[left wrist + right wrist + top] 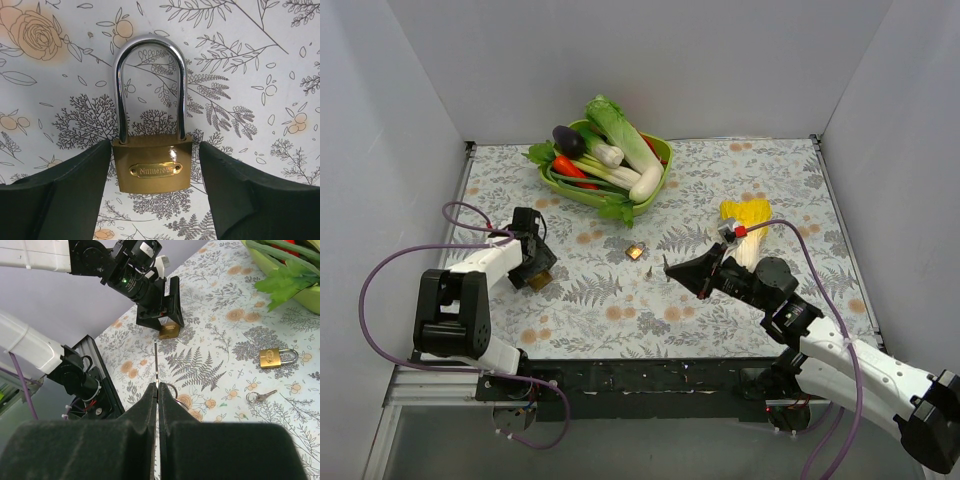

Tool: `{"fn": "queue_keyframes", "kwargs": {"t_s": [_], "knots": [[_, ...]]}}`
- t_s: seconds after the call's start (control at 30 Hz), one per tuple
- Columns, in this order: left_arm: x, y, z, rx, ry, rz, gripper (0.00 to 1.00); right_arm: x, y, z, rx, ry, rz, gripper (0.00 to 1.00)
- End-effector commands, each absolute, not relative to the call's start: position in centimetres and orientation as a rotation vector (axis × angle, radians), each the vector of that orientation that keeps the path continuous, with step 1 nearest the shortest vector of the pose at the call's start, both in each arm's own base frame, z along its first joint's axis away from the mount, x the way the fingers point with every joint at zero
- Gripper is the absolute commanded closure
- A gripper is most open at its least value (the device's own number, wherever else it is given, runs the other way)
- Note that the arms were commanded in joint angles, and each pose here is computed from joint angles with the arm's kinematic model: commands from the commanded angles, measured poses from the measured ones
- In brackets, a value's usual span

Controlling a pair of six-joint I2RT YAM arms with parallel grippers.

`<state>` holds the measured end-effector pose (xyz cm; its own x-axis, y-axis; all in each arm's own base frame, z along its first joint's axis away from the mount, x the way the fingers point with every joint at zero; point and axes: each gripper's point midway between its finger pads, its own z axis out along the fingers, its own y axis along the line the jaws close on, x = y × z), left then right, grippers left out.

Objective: Unlock with the key

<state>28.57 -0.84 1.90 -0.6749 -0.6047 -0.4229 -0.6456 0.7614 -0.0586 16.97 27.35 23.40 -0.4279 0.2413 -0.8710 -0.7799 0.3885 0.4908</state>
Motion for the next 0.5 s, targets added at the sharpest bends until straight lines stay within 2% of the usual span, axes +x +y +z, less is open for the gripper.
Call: {"fn": "queue_keyframes", "kwargs": {"t_s": [0.0,0.23,0.47], "knots": [[27.7,-0.7,0.3,-0.97,2.571,0.136,0.31,17.0,27.5,24.8,-0.488,1.566,1.268,0.99],[27.0,-1.4,0.3,-0.994,2.518,0.032,0.31,17.1,27.5,24.9,-0.486,1.562,1.268,0.99],[25.8,-3.2,-1.2,-1.043,2.578,-0.077,0.32,17.1,27.6,24.8,-0.49,1.568,1.272,0.99]]}}
